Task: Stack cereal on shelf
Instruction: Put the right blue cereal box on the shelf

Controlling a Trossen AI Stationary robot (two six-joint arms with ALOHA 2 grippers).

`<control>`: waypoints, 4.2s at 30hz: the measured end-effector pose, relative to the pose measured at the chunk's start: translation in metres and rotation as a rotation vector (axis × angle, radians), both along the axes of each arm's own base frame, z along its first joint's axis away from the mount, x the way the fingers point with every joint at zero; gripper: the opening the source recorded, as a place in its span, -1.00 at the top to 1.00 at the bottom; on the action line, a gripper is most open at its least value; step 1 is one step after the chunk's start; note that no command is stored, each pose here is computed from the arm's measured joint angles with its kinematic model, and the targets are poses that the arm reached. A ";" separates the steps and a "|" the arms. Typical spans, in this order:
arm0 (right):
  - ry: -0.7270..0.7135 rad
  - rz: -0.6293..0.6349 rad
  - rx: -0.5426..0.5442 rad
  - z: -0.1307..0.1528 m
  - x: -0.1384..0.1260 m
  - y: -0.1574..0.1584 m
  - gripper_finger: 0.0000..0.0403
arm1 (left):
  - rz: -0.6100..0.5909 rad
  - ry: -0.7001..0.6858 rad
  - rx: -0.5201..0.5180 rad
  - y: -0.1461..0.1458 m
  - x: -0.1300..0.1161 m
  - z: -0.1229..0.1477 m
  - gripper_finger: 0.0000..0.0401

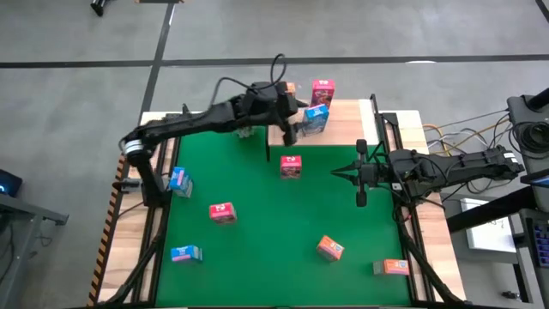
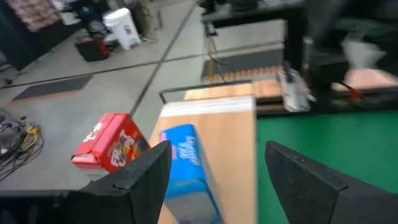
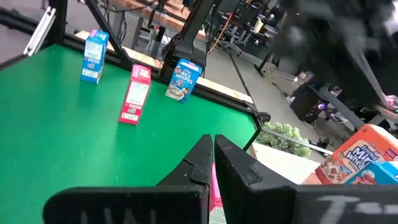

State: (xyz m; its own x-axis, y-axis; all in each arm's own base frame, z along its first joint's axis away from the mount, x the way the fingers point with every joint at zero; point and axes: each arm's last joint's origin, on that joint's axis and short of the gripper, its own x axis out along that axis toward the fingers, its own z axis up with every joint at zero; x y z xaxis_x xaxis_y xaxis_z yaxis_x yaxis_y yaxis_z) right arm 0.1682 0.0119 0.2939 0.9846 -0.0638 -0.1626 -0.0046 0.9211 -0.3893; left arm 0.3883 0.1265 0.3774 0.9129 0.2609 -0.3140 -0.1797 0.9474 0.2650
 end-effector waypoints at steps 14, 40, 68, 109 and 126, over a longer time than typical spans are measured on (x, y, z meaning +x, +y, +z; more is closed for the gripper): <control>-0.045 -0.167 0.151 0.002 0.002 -0.004 0.96 | -0.201 -0.106 -0.007 -0.104 -0.113 0.019 -0.17; 0.204 -0.478 0.299 0.087 0.025 -0.080 0.96 | 0.042 -0.279 0.107 -0.108 -0.211 -0.044 -0.17; 0.662 -0.336 0.384 0.125 0.085 -0.210 0.57 | 0.035 -0.246 0.136 -0.108 -0.210 -0.051 -0.17; 0.849 -0.287 0.420 0.094 0.100 -0.215 0.10 | 0.035 -0.243 0.136 -0.108 -0.209 -0.051 -0.17; 0.840 -0.429 0.407 0.120 0.055 -0.212 0.13 | 0.036 -0.248 0.136 -0.108 -0.210 -0.050 -0.17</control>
State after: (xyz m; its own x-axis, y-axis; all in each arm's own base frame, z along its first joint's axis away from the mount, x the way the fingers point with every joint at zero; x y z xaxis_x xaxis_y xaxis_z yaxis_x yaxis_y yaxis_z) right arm 0.2233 -0.2001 0.4142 0.4503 -0.1695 -0.8766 0.2291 0.9709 -0.0700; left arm 0.1782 0.0184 0.3270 0.9468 0.3189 -0.0425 -0.2875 0.8980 0.3330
